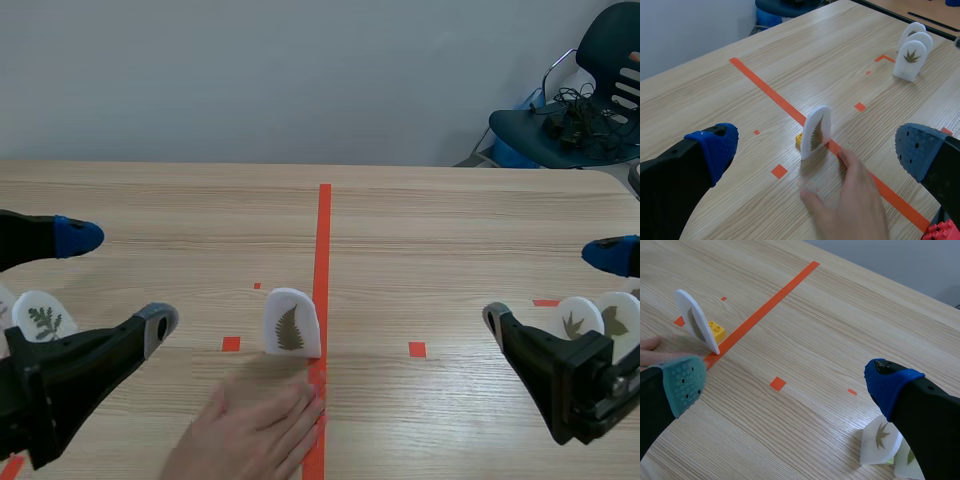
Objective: Do the leaf sorting experiment
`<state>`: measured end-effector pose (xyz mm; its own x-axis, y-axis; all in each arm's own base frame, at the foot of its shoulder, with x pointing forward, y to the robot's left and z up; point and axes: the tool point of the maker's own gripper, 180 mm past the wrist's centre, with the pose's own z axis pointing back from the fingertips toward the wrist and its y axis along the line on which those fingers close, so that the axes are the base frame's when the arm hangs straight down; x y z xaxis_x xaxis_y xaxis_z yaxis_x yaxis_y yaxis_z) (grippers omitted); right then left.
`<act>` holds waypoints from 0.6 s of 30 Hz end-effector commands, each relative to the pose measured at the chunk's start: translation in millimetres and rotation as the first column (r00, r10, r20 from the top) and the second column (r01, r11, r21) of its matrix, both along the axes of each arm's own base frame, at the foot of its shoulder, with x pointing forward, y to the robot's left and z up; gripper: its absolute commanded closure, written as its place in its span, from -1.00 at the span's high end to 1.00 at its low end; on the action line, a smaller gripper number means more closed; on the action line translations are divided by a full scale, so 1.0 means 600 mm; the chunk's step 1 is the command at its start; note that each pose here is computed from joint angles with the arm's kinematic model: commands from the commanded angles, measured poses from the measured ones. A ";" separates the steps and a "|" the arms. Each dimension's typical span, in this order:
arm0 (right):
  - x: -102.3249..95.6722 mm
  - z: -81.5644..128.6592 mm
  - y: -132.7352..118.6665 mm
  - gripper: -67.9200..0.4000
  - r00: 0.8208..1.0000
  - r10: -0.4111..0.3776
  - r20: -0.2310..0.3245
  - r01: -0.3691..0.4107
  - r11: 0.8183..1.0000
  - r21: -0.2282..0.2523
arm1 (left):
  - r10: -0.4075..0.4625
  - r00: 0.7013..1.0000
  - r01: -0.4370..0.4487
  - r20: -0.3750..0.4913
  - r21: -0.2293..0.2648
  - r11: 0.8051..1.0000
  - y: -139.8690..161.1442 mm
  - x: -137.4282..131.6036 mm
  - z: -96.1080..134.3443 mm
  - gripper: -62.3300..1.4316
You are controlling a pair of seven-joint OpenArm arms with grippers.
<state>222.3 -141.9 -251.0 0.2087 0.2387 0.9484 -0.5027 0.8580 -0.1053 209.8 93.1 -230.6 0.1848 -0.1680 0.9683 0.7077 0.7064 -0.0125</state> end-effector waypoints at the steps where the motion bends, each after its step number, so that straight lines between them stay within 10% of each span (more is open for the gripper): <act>1: 0.006 0.021 0.005 1.00 0.999 0.008 0.041 -0.009 1.000 0.014 | -0.021 1.000 0.021 -0.005 0.007 1.000 -0.010 -0.005 -0.011 1.00; 18: 0.006 0.021 0.005 1.00 0.999 0.008 0.042 -0.009 1.000 0.015 | -0.052 0.998 0.051 0.023 0.064 0.997 -0.106 0.103 -0.181 1.00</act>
